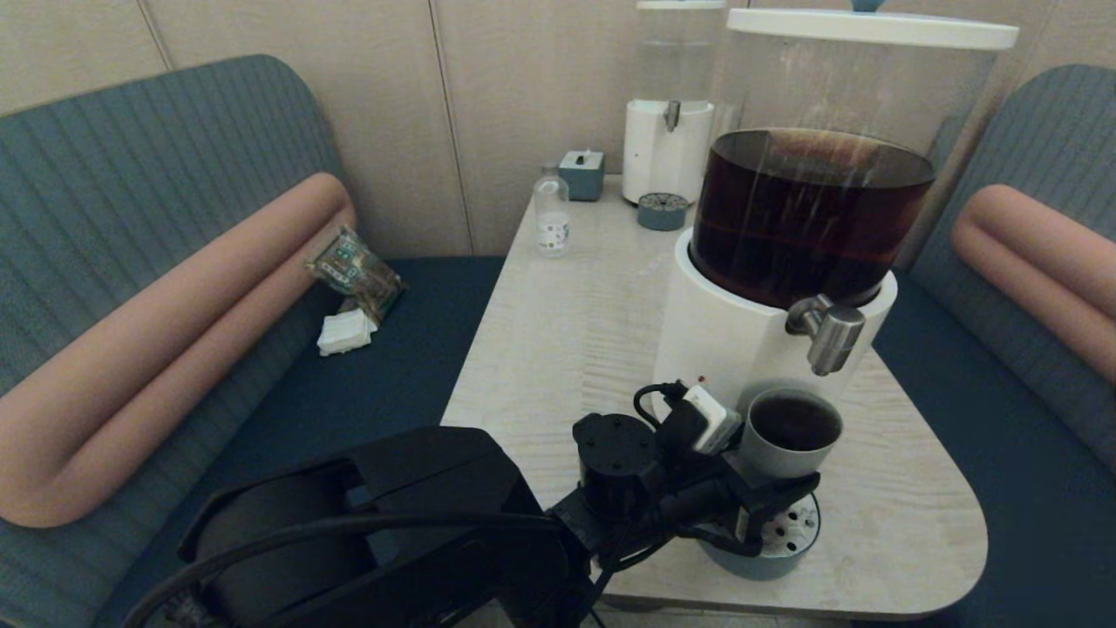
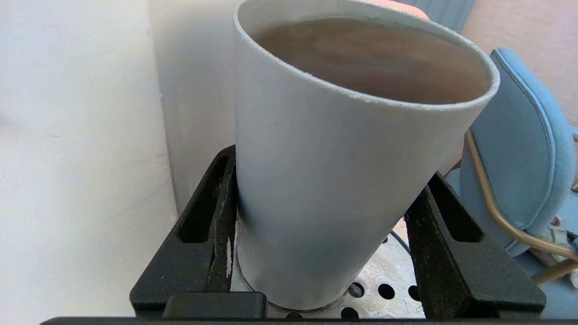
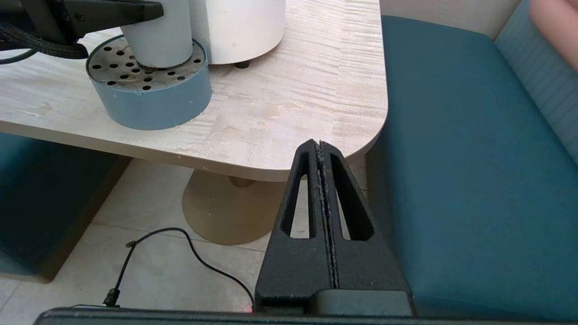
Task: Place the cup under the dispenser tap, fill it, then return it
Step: Place the cup next to the water dispenser
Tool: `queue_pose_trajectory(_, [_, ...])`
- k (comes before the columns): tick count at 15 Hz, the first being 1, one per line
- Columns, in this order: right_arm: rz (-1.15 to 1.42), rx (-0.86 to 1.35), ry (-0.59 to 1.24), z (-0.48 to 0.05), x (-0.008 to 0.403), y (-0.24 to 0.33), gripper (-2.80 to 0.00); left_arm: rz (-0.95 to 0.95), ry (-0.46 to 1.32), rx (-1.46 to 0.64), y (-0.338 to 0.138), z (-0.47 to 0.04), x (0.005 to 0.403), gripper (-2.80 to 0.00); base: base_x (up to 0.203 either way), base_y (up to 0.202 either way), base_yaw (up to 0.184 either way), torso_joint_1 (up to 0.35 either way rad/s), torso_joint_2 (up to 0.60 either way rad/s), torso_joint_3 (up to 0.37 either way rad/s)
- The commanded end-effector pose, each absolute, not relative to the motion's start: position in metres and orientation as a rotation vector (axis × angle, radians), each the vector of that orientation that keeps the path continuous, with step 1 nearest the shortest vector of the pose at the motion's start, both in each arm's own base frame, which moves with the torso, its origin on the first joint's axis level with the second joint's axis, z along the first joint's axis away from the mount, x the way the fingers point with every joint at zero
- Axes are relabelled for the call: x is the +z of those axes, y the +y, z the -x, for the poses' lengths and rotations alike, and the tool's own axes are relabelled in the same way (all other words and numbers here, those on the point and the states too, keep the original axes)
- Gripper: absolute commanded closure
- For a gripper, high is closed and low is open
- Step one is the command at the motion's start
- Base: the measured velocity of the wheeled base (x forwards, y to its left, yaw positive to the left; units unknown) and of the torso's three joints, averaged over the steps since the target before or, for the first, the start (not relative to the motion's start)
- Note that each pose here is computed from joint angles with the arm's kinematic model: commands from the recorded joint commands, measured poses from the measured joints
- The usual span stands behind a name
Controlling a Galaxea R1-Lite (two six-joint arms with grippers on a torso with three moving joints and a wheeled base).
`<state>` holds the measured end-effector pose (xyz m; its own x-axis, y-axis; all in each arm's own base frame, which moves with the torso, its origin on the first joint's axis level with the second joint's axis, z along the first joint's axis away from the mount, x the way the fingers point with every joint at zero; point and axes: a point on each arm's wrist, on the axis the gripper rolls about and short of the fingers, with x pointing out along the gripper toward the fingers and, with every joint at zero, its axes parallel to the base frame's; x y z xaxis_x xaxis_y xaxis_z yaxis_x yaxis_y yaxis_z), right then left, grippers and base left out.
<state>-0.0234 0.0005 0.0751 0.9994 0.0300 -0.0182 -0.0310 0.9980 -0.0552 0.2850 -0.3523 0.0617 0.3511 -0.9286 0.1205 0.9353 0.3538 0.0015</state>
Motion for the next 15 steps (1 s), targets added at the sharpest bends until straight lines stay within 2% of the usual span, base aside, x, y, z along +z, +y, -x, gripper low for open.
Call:
queue_pose_trajectory(1, [0.057, 0.031, 0.016, 0.024, 0.075, 0.0, 0.0, 0.076, -0.119, -1.21, -0.352, -0.284, 0.065, 0.0, 0.0, 0.0, 0.0, 0.0, 0.0, 0.0])
queue_pose_trajectory(15, [0.057, 0.031, 0.016, 0.024, 0.075, 0.0, 0.0, 0.088, -0.141, -1.195, -0.348, -0.283, 0.079, 0.0, 0.0, 0.0, 0.0, 0.0, 0.0, 0.0])
